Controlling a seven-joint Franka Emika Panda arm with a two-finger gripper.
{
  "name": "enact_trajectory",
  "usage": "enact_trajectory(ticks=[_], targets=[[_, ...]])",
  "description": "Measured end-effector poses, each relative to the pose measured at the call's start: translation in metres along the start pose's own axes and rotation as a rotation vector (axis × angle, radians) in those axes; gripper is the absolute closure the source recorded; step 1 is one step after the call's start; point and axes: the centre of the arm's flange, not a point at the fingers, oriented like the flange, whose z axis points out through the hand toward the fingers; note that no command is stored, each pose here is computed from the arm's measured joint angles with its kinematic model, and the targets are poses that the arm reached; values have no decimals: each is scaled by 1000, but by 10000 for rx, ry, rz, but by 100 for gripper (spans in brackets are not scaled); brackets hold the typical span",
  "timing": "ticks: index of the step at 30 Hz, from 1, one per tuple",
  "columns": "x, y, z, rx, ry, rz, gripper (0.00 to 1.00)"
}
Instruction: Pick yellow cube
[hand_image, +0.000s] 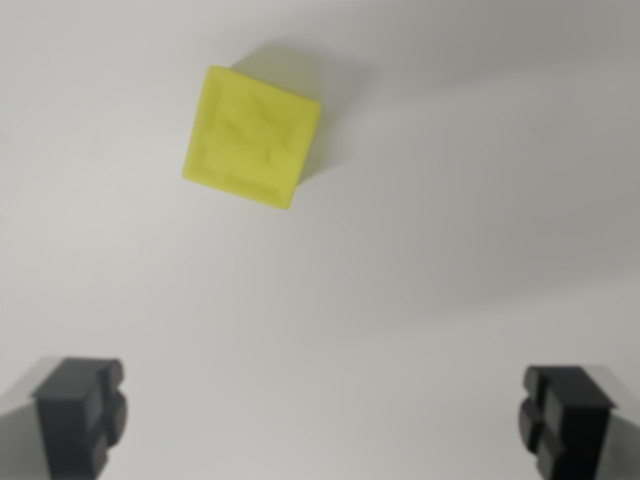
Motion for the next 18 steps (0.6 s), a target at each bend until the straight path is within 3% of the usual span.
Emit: enact_trajectory(ticks=[18], targets=[[-2,-14,45,107,-47,913,0]])
